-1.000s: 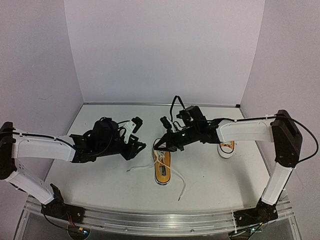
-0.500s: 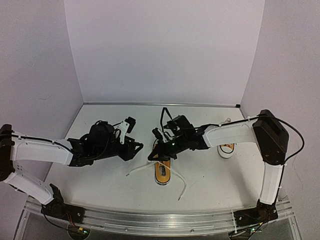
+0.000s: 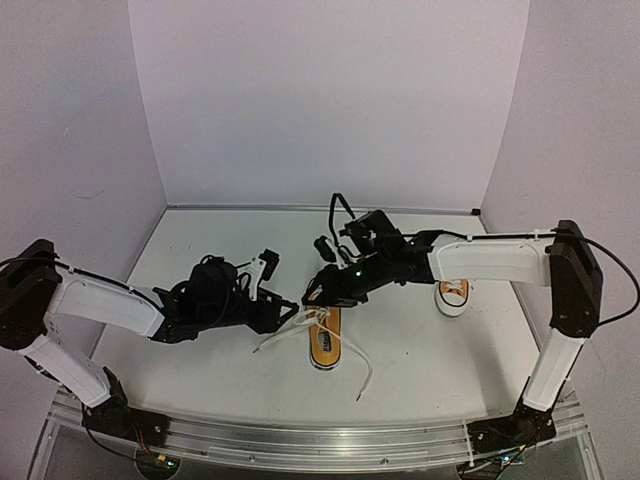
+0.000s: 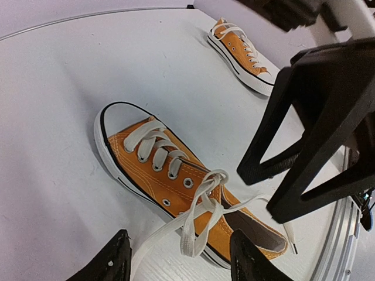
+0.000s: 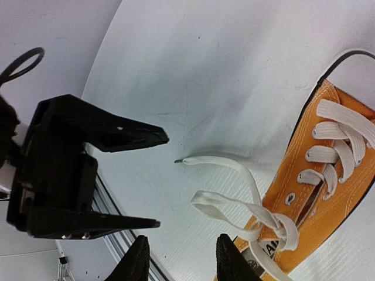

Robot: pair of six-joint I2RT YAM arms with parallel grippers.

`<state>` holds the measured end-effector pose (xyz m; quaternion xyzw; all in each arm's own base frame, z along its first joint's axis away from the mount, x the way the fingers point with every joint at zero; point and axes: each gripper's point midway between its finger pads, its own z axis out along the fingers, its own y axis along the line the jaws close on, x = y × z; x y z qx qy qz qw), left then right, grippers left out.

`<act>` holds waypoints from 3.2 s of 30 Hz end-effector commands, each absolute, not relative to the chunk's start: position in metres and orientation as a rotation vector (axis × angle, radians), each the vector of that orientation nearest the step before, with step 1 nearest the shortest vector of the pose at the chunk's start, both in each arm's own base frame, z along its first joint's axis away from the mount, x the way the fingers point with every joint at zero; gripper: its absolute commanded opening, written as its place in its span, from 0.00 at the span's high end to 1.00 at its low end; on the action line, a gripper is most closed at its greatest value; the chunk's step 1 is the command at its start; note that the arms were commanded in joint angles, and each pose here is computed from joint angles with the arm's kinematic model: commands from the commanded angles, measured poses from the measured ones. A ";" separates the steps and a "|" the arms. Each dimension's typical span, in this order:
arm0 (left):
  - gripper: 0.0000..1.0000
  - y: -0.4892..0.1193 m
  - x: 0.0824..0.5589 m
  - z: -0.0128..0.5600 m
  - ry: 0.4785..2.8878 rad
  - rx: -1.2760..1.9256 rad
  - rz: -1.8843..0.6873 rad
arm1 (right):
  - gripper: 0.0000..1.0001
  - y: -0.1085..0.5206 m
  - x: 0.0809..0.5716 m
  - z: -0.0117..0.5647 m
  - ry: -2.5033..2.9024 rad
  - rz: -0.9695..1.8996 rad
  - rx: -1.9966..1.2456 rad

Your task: Tie the shoes

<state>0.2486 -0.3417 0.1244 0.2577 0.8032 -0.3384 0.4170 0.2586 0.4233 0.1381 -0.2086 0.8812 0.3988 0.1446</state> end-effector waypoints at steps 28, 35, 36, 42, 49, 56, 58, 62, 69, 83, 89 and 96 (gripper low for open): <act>0.86 -0.376 0.246 0.106 2.036 0.647 -1.057 | 0.79 0.401 0.299 0.101 2.641 0.711 -0.783; 0.87 -0.377 0.246 0.105 2.037 0.653 -1.053 | 0.80 0.401 0.296 0.091 2.671 0.705 -0.822; 0.87 -0.377 0.246 0.104 2.039 0.656 -1.052 | 0.80 0.401 0.295 0.091 2.671 0.708 -0.827; 0.87 -0.377 0.248 0.099 2.061 0.654 -1.035 | 0.81 0.401 0.292 0.093 2.669 0.720 -0.845; 0.91 -0.375 0.251 0.095 2.079 0.649 -1.005 | 1.00 0.398 0.291 0.099 2.657 0.720 -0.848; 1.00 -0.371 0.254 0.092 2.098 0.635 -0.971 | 1.00 0.389 0.293 0.118 2.600 0.702 -0.787; 1.00 -0.369 0.255 0.090 2.105 0.632 -0.958 | 1.00 0.386 0.293 0.123 2.579 0.708 -0.757; 1.00 -0.370 0.256 0.089 2.114 0.633 -0.950 | 1.00 0.381 0.292 0.125 2.562 0.735 -0.714; 1.00 -0.366 0.261 0.086 2.143 0.628 -0.893 | 1.00 0.377 0.287 0.122 2.545 0.781 -0.658; 0.69 -0.344 0.255 0.128 1.968 0.886 -0.670 | 1.00 0.381 0.287 0.129 2.474 0.883 -0.601; 0.68 -0.337 0.248 0.146 1.856 1.009 -0.607 | 1.00 0.388 0.285 0.127 2.462 0.927 -0.620; 0.68 -0.333 0.248 0.154 1.860 0.987 -0.601 | 0.93 0.376 0.270 0.125 2.567 0.832 -0.772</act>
